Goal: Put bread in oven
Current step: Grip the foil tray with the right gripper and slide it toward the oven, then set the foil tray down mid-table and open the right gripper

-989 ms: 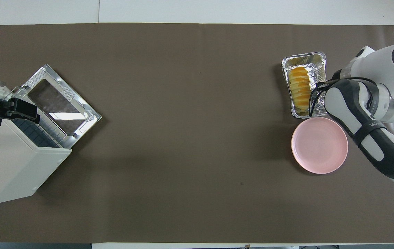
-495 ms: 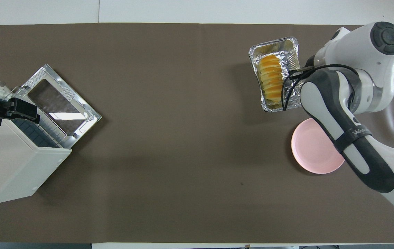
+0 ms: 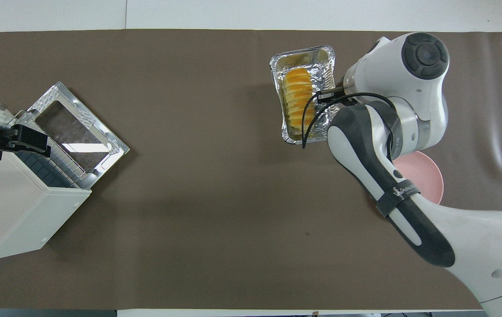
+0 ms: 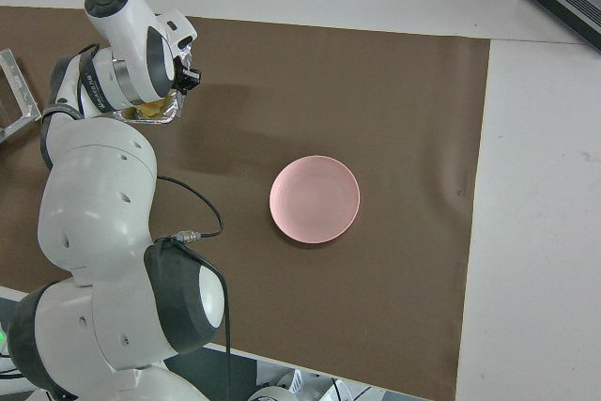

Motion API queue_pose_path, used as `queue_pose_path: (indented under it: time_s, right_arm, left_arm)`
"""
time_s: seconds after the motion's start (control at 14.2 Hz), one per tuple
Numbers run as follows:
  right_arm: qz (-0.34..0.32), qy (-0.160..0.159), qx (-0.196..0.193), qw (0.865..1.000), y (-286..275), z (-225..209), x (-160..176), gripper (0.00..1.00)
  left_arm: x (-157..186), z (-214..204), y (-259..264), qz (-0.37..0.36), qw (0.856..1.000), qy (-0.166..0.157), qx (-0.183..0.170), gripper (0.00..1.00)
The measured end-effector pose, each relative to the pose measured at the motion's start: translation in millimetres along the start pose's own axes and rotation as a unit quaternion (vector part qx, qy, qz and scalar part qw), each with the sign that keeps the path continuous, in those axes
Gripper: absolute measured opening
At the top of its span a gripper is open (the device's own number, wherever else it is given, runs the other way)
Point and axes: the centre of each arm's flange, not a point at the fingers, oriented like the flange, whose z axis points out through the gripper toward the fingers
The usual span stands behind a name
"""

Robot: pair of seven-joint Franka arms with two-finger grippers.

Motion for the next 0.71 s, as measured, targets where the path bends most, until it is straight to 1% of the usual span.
queue_pose_path:
  time_s: [0.14,0.21,0.49,0.71]
  right_arm:
    - [0.021,-0.001,0.006,1.000,-33.7,17.1,-14.3,0.02]
    - [0.023,0.002,0.009,1.000,-41.9,27.2,-16.8,0.02]
    - [0.033,0.009,0.011,0.999,-33.9,58.4,-9.6,0.02]
    - [0.032,0.012,0.015,0.999,-36.4,75.0,-11.9,0.02]
  left_arm:
    - [0.0,0.0,0.0,0.000,1.000,0.000,0.000,1.00]
    - [0.0,0.0,0.0,0.000,1.000,0.000,0.000,1.00]
    - [0.0,0.0,0.0,0.000,1.000,0.000,0.000,1.00]
    - [0.0,0.0,0.0,0.000,1.000,0.000,0.000,1.00]
